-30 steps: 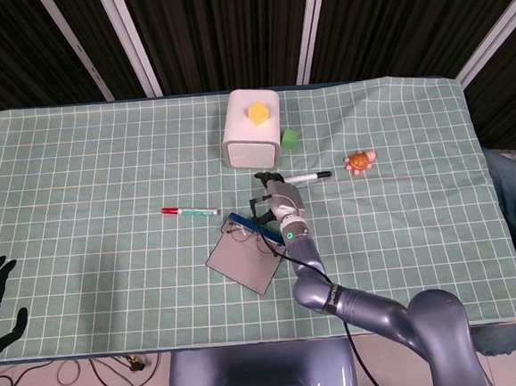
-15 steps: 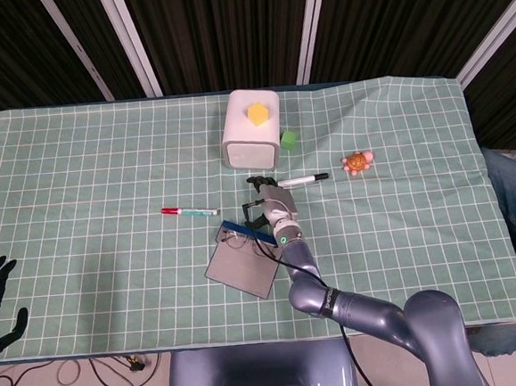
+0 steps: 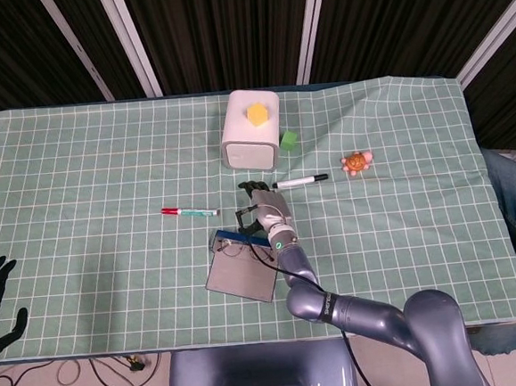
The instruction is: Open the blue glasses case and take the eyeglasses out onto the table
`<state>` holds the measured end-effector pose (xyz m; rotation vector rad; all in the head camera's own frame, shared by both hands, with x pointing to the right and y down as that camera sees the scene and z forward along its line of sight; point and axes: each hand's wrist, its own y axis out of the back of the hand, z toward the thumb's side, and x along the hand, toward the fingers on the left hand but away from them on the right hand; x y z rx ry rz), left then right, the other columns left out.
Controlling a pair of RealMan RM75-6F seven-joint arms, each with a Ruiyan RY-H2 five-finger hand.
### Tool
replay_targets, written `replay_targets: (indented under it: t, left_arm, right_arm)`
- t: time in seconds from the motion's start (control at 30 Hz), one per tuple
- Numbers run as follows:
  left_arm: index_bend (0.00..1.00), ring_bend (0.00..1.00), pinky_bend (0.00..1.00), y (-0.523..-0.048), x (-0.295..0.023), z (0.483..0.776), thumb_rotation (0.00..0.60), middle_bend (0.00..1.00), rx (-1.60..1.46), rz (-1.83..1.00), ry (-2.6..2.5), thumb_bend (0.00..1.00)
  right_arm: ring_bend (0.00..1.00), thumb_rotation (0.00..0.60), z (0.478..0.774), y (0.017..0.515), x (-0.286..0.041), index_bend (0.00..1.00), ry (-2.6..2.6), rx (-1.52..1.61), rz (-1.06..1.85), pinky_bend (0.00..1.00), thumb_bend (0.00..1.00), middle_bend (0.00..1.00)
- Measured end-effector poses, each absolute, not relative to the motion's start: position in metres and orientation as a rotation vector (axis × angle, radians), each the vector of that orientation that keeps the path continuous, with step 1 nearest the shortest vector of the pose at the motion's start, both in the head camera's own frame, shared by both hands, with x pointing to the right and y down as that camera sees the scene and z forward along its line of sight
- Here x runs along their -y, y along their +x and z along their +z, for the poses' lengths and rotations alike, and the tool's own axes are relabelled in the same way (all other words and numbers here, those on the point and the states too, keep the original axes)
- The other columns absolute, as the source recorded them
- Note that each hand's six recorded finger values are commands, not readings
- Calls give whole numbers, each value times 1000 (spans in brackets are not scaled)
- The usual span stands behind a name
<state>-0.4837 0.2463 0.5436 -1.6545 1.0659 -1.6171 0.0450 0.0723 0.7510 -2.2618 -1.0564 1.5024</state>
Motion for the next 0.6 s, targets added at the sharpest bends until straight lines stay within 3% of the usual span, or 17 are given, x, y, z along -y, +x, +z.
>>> replay_targets:
  t: [0.47,0.6]
  left_arm:
    - [18,0,0,-483,-247,544,600,0,-1064,-1620,-1654,451]
    - [18,0,0,-482,-247,545,600,0,-1063,-1617,-1657,451]
  right_arm:
    - [89,600,729,79,-56,174,-2143,1052,1453,232,99,144]
    - [122,600,718,88,-60,225,-2136,1026,1437,232,98,184]
